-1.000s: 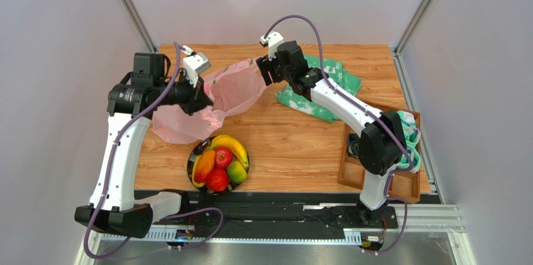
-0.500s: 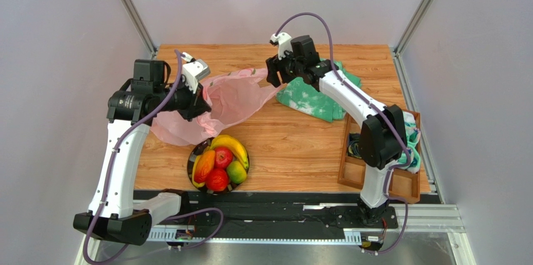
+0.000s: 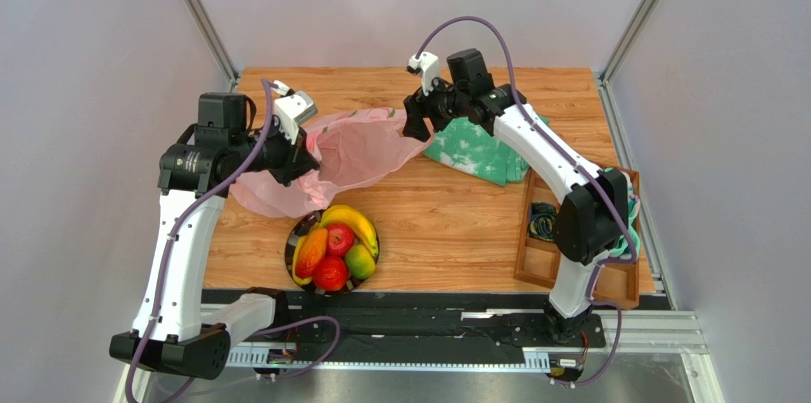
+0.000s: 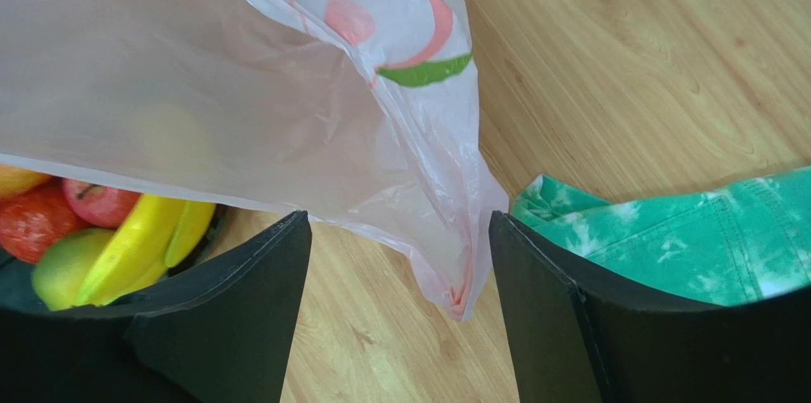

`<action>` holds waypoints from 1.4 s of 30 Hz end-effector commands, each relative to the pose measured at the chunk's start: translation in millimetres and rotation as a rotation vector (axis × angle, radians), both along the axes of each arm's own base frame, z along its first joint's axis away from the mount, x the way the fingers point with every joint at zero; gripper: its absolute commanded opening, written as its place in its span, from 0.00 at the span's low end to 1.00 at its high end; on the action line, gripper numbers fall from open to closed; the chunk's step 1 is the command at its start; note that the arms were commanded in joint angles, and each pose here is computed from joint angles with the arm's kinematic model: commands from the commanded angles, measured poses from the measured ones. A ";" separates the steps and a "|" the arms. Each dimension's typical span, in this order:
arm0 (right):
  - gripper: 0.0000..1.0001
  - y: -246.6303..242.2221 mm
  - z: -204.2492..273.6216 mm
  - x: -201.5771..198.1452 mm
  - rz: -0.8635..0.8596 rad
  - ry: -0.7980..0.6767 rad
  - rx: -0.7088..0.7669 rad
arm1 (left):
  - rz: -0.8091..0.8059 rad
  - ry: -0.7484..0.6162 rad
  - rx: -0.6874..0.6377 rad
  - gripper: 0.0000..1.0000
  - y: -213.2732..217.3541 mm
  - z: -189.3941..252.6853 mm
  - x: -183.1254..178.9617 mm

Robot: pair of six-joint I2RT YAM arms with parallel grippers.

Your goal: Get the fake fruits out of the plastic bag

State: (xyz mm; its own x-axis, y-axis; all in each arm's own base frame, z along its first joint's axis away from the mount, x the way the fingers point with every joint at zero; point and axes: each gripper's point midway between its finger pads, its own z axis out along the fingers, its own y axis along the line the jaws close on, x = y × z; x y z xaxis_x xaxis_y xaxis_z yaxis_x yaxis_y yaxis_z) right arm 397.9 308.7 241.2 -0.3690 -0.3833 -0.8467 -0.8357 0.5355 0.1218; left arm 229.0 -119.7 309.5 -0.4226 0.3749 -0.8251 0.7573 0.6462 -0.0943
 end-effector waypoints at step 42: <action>0.58 -194.9 -68.9 -116.0 -0.411 -0.211 -0.404 | -0.220 0.067 -0.081 0.00 -95.8 -57.7 -18.5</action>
